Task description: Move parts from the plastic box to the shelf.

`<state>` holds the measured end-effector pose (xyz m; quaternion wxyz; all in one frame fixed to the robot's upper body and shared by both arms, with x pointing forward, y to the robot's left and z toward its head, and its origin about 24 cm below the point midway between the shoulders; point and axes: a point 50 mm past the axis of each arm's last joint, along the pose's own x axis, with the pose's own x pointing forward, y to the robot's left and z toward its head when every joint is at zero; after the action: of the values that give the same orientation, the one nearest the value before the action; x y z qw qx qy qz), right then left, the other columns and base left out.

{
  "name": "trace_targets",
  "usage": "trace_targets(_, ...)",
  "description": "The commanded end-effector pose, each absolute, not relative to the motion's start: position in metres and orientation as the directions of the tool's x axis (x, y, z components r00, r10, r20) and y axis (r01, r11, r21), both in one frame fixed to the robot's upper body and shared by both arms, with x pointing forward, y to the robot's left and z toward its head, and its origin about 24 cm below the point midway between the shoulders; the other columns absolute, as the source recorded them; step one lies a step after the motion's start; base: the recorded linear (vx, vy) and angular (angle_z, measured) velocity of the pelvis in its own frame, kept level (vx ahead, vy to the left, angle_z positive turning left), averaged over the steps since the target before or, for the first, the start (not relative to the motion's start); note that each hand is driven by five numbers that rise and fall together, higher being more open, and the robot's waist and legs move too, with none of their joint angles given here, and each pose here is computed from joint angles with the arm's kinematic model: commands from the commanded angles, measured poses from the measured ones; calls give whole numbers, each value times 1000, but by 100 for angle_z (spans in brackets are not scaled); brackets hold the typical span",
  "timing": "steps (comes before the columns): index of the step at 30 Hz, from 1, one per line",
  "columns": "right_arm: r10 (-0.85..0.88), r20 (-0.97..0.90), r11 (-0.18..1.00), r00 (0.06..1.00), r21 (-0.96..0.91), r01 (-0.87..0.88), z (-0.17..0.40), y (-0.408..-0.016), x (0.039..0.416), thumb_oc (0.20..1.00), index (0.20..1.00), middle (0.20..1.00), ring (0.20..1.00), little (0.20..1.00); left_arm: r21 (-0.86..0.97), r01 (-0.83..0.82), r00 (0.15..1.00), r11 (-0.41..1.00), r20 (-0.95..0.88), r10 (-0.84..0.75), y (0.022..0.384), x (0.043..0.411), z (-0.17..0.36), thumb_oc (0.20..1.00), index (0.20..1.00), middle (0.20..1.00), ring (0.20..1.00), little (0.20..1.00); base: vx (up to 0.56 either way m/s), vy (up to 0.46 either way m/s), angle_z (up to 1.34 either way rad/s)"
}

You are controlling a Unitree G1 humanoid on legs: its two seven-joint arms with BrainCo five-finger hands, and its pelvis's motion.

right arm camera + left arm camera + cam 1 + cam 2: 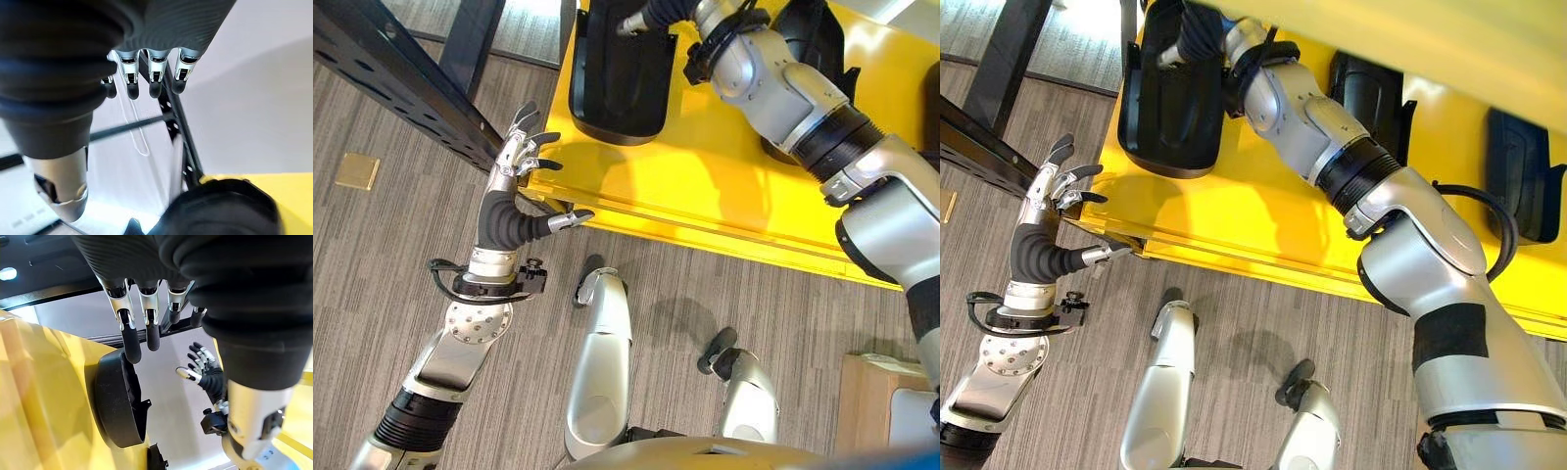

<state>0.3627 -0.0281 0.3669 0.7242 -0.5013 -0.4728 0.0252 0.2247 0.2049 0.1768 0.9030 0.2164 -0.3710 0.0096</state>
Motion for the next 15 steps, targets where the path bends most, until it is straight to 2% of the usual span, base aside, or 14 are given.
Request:
trace_targets(1,414,811,652,414,-581,487,422,-33,339,1000,1000,1000,1000,1000,249,-430,591,868,804,62,247,225,217,1000,1000,1000,1000,1000,0,0,0)
trace_targets(8,420,827,694,374,-558,455,420,-34,330,1000,1000,1000,1000,1000,259,-431,607,865,792,65,248,227,213,1000,1000,1000,1000,1000,-14,-1,-3)
trace_targets(15,459,827,683,325,-562,466,416,-57,318,1000,1000,1000,1000,1000,298,-411,647,862,762,45,243,230,205,1000,1000,1000,1000,1000,-67,3,-13)
